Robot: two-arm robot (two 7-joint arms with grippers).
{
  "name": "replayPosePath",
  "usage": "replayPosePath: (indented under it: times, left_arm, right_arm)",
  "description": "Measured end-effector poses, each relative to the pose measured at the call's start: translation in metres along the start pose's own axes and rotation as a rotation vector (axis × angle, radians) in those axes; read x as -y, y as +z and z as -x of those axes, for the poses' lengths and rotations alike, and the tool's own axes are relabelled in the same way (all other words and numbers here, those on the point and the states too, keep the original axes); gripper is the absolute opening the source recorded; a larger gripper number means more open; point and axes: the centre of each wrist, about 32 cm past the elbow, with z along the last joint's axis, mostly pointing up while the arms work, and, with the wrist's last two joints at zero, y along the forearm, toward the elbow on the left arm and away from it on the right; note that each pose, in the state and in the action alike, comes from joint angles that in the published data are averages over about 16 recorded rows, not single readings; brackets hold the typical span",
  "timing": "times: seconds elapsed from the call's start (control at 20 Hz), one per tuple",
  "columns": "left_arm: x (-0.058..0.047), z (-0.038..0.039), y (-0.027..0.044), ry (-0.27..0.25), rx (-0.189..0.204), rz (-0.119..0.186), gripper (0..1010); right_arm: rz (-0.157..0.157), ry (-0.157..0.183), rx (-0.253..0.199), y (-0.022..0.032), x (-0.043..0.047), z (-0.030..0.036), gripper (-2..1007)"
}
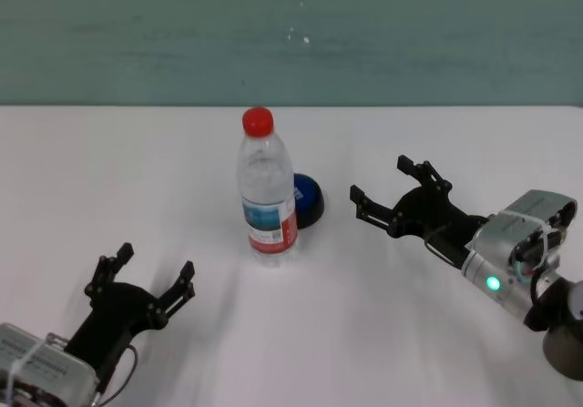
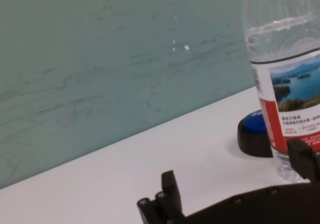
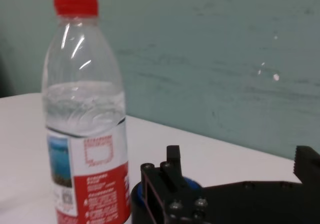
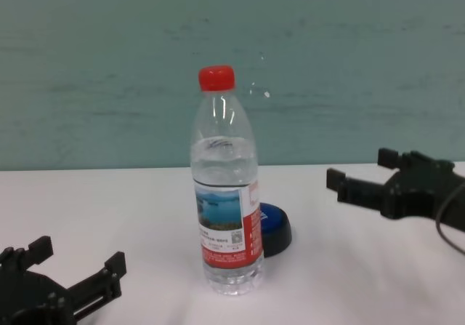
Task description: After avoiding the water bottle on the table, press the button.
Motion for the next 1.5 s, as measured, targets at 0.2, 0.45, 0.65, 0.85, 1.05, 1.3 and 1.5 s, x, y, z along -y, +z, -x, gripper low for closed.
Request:
replayPosePath:
  times: [0.2,0.45,0.65,0.85,1.05,1.3,1.5]
  left_arm:
    - [0.000,0.0000,0.0000,0.000,0.000,0.000,1000]
    - [0.000,0.0000,0.0000,0.000,0.000,0.000,1000]
    - [0.000,0.0000,0.0000,0.000,0.000,0.000,1000]
    - [0.000,0.0000,0.0000,0.000,0.000,0.000,1000]
    - [0.000,0.0000,0.0000,0.000,0.000,0.000,1000]
    - [0.000,0.0000,0.0000,0.000,0.000,0.000,1000]
    - [0.000,0.0000,0.0000,0.000,0.000,0.000,1000]
  right_arm:
    - [0.002,0.003,-0.005,-0.0029,0.0015,0.0029,1004]
    - [0.007,0.008,-0.008,-0.0046,0.0019,0.0044,1004]
    - [0.006,0.007,-0.001,-0.0040,0.0028,0.0069,1004]
    - [0.001,0.002,0.009,-0.0032,0.0069,0.0136,1004]
    - [-0.009,-0.007,0.018,-0.0029,0.0129,0.0233,1004]
    - [-0.025,-0.023,0.022,-0.0049,0.0214,0.0374,1004]
    - [-0.035,-0.035,0.012,-0.0104,0.0260,0.0456,1004]
